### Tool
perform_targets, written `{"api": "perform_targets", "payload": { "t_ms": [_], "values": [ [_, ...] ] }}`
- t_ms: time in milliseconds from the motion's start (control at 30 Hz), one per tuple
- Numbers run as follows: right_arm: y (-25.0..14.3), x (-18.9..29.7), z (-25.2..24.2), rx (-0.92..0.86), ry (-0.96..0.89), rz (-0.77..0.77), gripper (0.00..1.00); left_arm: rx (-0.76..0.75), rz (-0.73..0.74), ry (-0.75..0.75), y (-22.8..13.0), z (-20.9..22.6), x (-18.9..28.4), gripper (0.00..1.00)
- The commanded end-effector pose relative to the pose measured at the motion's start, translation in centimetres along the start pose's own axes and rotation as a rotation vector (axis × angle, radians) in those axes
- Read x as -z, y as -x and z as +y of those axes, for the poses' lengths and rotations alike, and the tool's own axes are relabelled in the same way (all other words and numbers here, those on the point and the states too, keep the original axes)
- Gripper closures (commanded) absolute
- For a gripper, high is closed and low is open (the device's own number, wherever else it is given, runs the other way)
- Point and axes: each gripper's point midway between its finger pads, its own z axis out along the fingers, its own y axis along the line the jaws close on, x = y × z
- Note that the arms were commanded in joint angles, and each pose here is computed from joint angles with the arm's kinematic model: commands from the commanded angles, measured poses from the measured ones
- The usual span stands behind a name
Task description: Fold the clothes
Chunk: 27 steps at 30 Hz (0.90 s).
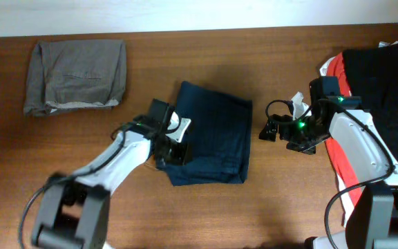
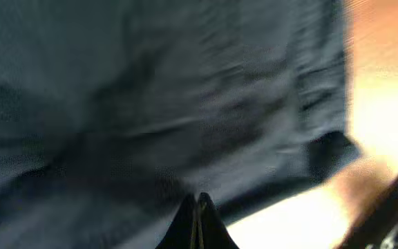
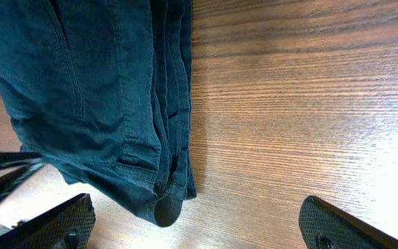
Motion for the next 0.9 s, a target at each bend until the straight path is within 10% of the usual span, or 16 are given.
{"api": "perform_targets", "payload": {
  "t_ms": [0,133,267,533,867],
  "values": [
    [0.4,0.5,-0.1,0.008,-0.010,-0.021,0.02,0.073,0.120,0.028,-2.6,2.6,-3.8,0.99],
    [0.4,0.5,-0.1,0.009,-0.010,-0.021,0.02,0.063,0.100,0.026,-1.4,2.6,-4.1,0.99],
    [0.4,0.5,-0.1,0.009,-0.010,-0.021,0.02,-0.091,-0.196,-0.007,5.0,-3.9,6.9,1.00],
    [0.4,0.5,-0.1,0.008,-0.010,-0.021,0.02,0.118,0.095,0.097,-6.4,0.3,3.5,0.99],
    [0.4,0.5,-0.1,0.008,-0.010,-0.021,0.02,0.189,0.049,0.126,-7.4,0.3,-0.4,0.98]
  ]
}}
